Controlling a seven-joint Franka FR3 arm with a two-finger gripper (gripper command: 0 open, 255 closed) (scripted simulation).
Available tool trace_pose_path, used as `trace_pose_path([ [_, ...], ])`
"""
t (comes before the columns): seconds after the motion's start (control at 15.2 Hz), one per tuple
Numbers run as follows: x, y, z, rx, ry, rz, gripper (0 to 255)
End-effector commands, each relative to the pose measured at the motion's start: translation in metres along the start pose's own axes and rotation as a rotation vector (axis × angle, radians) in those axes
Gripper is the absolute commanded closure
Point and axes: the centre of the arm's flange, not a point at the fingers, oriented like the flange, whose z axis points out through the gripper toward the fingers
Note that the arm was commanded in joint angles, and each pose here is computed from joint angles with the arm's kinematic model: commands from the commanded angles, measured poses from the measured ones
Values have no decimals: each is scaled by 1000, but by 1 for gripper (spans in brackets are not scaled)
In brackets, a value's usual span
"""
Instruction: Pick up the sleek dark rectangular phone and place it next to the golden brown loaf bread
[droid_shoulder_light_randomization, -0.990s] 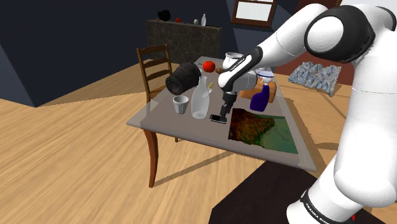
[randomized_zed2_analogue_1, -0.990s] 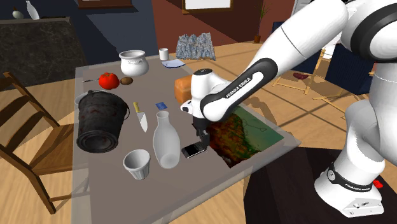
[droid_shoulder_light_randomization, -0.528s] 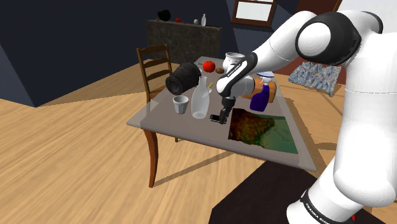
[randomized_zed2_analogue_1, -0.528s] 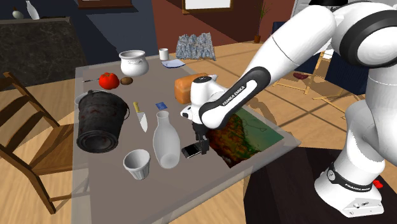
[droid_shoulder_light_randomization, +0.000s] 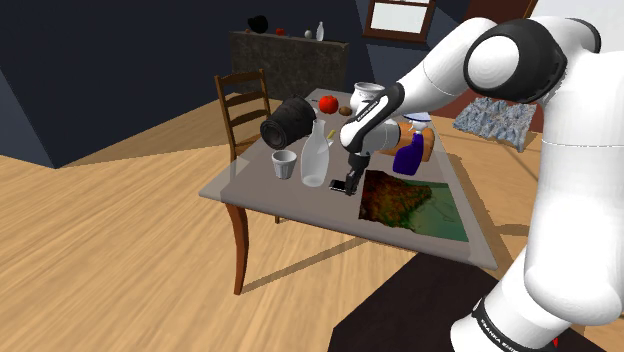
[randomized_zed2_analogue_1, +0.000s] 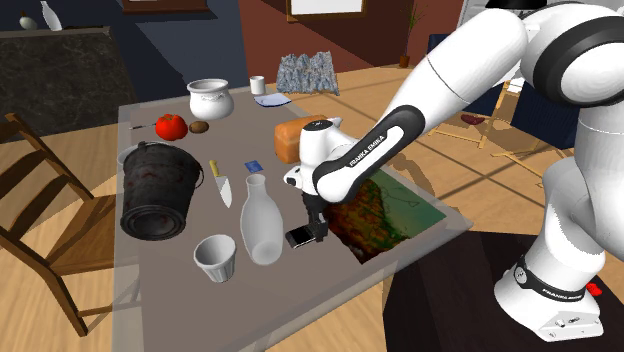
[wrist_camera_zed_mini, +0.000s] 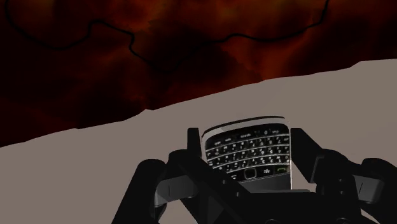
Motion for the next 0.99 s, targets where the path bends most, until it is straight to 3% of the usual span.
trace_pose_path([
  [0.0, 0, 0, 0, 0, 0, 0, 255],
  [0.46, 0, 0, 0, 0, 0, 0, 255],
  [0.92, 0, 0, -37, 0, 0, 0, 255],
])
